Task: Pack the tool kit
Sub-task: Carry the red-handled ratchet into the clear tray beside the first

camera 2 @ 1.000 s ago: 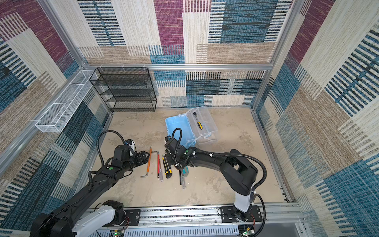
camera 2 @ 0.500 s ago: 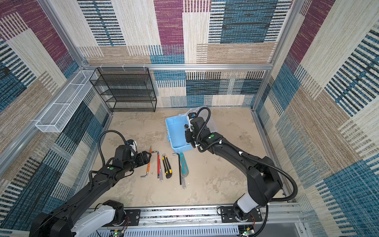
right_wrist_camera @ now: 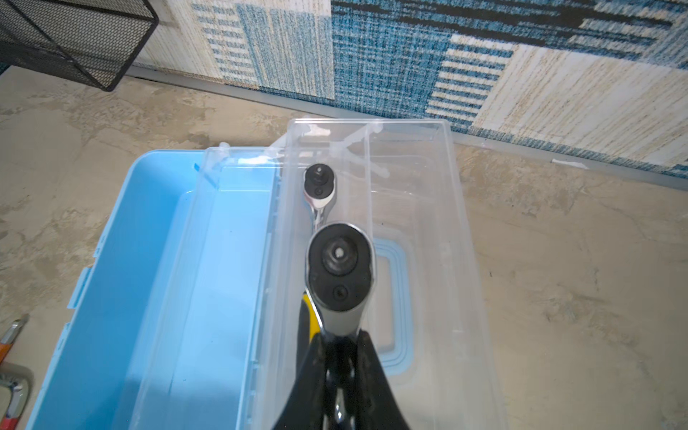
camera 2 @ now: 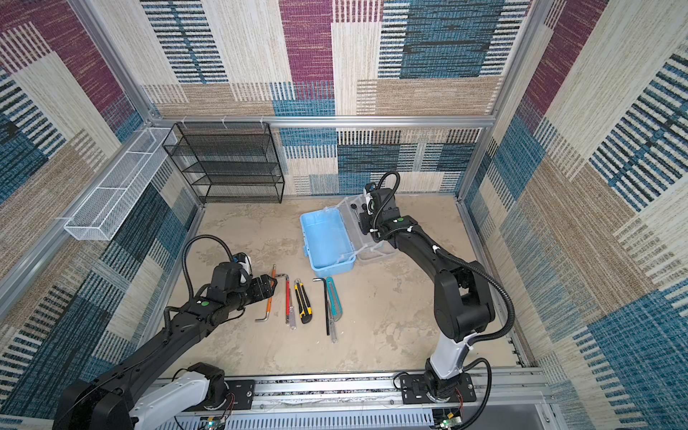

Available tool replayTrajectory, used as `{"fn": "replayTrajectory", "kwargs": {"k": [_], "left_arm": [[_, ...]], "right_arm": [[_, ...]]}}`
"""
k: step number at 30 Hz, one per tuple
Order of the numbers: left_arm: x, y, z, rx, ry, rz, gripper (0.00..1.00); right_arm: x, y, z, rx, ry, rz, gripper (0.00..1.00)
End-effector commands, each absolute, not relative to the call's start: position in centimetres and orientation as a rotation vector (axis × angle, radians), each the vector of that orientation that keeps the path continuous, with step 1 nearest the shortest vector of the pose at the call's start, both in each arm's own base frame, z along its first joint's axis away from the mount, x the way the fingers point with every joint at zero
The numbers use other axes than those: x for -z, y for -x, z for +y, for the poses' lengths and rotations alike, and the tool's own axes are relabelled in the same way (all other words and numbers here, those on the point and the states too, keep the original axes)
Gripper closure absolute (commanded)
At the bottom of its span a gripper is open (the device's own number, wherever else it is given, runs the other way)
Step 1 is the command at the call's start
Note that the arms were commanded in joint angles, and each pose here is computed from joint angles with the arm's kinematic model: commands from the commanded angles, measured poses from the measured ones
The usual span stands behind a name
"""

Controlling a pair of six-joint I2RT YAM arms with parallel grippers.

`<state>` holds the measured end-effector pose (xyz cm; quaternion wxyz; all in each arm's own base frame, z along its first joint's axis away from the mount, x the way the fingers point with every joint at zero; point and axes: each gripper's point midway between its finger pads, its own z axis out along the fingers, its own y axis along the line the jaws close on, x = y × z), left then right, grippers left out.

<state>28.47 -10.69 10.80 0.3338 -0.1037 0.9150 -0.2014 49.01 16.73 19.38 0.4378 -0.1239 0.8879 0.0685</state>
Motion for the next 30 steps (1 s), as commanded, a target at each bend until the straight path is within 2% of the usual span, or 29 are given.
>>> {"fn": "replayTrajectory", "kwargs": {"k": [1, 12, 17, 20, 22, 30], "left_arm": [[-10.9, -28.5, -10.9, 0.528, 0.261, 2.395, 0.17], [-10.4, -28.2, -11.0, 0.523, 0.253, 2.409, 0.17], [-10.3, -28.2, -10.9, 0.514, 0.248, 2.41, 0.17], [-10.3, -28.3, -11.0, 0.516, 0.249, 2.415, 0.17], [-10.3, -28.3, -11.1, 0.522, 0.251, 2.417, 0.17], [-10.0, -28.3, -11.1, 0.52, 0.284, 2.427, 0.17]], "right_arm": [[-20.2, -50.6, 17.6, -0.172, 0.351, 2.158, 0.91], [-17.3, -52.7, 18.5, -0.176, 0.359, 2.211, 0.9], [-16.5, -52.9, 17.6, -0.115, 0.345, 2.228, 0.84], [-16.4, -53.0, 17.6, -0.116, 0.342, 2.228, 0.73], [-16.8, -52.9, 17.7, -0.131, 0.335, 2.224, 0.62], [-19.4, -52.0, 18.2, -0.21, 0.304, 2.19, 0.38]]}}
